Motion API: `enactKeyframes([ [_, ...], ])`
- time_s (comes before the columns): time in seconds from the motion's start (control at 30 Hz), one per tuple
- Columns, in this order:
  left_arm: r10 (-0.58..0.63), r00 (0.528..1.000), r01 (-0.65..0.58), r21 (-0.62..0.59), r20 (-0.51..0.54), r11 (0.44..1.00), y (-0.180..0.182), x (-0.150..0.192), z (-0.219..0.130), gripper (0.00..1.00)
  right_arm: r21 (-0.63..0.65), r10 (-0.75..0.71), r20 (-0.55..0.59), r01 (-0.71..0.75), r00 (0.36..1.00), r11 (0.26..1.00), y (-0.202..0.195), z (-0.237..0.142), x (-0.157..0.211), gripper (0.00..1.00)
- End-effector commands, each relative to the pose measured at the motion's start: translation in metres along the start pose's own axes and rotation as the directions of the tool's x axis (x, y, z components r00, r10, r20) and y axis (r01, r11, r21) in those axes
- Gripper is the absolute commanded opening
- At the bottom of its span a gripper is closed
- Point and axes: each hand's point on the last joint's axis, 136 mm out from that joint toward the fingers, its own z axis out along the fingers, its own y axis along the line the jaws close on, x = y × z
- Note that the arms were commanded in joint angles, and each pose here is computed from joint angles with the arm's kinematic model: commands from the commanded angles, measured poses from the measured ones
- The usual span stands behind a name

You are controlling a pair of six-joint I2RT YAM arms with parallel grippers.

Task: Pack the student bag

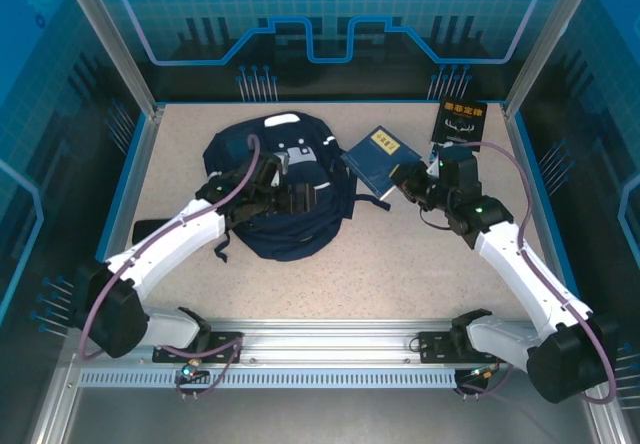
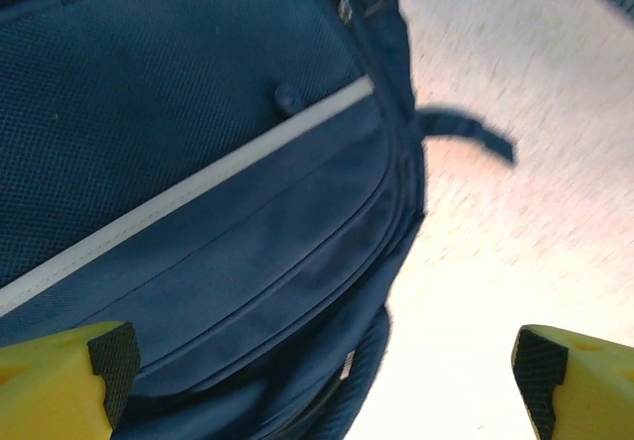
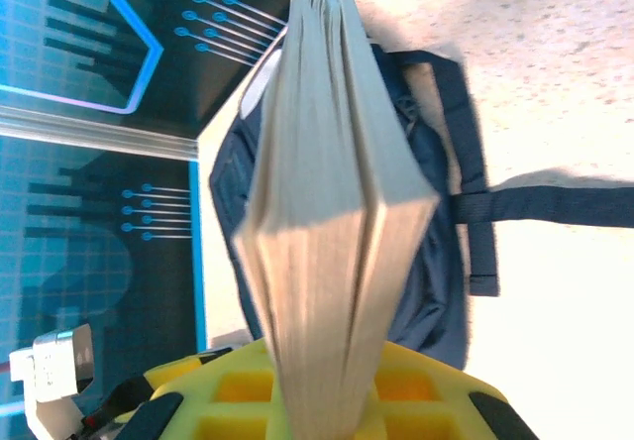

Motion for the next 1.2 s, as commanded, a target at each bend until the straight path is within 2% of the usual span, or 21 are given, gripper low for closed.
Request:
enactKeyframes([
  [0.0,0.197,0.976,-0.202,-0.048,-0.096,0.978,0.005,0.013,0.004,0.99,0.012,-0.037,0.001,0.037,0.999,0.999,-0.003,-0.009,-0.004,0.06],
  [0.07,0.254,0.958,-0.266,-0.078,-0.135,0.961,0.007,0.016,0.011,0.99,0.020,-0.030,-0.003,0.030,1.000,0.999,-0.008,-0.010,-0.005,0.06],
  [0.17,0.371,0.902,-0.406,-0.142,-0.221,0.903,0.011,0.026,0.023,0.99,0.025,-0.019,-0.010,0.020,1.000,0.999,-0.013,-0.010,-0.004,0.06],
  [0.3,0.427,0.854,-0.489,-0.181,-0.298,0.853,0.013,0.032,0.038,0.96,0.033,-0.007,-0.010,0.008,1.000,0.999,-0.020,-0.010,-0.004,0.06],
  [0.37,0.440,0.836,-0.518,-0.208,-0.327,0.830,0.017,0.032,0.046,0.94,0.032,-0.002,-0.016,0.002,1.000,0.999,-0.021,-0.008,-0.004,0.05],
  [0.47,0.444,0.821,-0.544,-0.253,-0.360,0.800,0.023,0.026,0.059,0.85,0.018,-0.003,-0.027,0.004,1.000,1.000,-0.019,-0.007,-0.003,0.06],
  [0.57,0.446,0.799,-0.583,-0.337,-0.403,0.739,0.033,0.018,0.070,0.80,0.006,-0.006,-0.036,0.006,0.999,1.000,-0.017,-0.006,-0.002,0.07],
  [0.73,0.471,0.749,-0.645,-0.352,-0.465,0.678,0.038,0.020,0.087,0.76,0.008,-0.002,-0.046,0.002,0.999,1.000,-0.019,-0.006,0.001,0.07],
  [1.0,0.500,0.730,-0.675,-0.378,-0.465,0.634,0.040,0.014,0.093,0.69,0.027,0.016,-0.061,-0.014,0.998,1.000,-0.029,-0.002,0.006,0.07],
  [1.17,0.511,0.741,-0.670,-0.431,-0.436,0.605,0.039,-0.001,0.083,0.52,0.031,0.014,-0.052,-0.013,0.999,0.999,-0.029,-0.005,0.005,0.07],
])
